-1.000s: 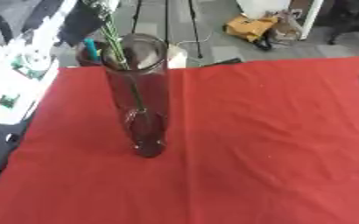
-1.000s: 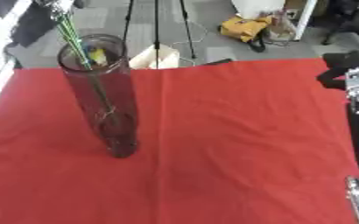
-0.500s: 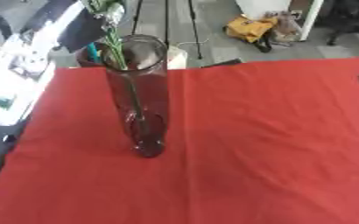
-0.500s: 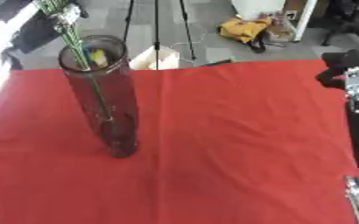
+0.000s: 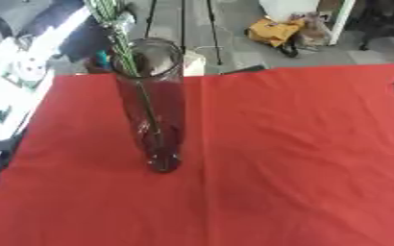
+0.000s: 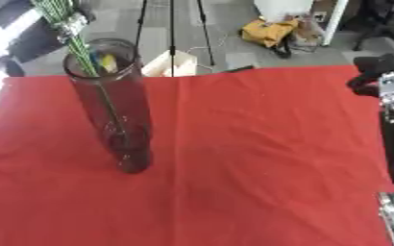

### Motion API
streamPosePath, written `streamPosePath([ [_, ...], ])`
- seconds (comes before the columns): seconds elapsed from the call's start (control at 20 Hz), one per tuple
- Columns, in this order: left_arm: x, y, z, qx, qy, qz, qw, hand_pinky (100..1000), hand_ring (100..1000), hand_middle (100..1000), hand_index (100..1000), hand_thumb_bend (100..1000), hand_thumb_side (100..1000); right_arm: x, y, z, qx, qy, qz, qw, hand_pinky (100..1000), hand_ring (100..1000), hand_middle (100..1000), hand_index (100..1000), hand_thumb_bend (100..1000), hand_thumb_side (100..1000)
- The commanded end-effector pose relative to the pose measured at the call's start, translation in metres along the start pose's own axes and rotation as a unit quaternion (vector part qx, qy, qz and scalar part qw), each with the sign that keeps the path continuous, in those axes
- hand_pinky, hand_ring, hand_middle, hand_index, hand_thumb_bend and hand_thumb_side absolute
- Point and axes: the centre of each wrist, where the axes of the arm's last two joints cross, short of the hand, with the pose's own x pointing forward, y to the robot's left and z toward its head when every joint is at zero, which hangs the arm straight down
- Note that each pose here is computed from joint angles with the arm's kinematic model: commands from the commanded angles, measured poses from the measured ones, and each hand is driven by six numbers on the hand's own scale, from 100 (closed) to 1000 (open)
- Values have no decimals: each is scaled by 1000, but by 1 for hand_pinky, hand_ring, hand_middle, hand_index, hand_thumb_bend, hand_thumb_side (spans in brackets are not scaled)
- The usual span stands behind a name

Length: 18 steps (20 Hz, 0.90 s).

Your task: Arrange flowers into the vase.

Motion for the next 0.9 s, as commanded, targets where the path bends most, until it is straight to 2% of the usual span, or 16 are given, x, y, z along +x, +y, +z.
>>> streamPosePath([
  [0.05, 1, 19, 3, 20, -5, -13, 1000, 613, 667, 685, 749, 100, 1000, 6, -3, -4, -6, -12, -2, 1000, 677, 802, 496, 725, 100, 1000],
  [0.2, 3, 19, 3, 25, -11, -8, 1000, 620, 675, 700, 836, 100, 1000, 6, -3, -4, -5, -12, -2, 1000, 677, 802, 496, 725, 100, 1000],
  [0.45, 3, 21, 3, 23, -15, -13, 1000, 638, 694, 727, 872, 100, 1000, 6, -4, -3, -5, -12, -2, 1000, 677, 802, 495, 724, 100, 1000],
  [0.75, 1, 22, 4, 4, -19, -27, 999, 735, 782, 814, 984, 100, 1000, 6, -4, -3, -5, -11, -2, 1000, 676, 802, 494, 723, 100, 1000],
  [0.9, -2, 20, 4, -19, -21, -27, 999, 778, 808, 839, 1000, 100, 1000, 6, -4, -3, -6, -11, -2, 1000, 676, 802, 494, 722, 100, 1000],
])
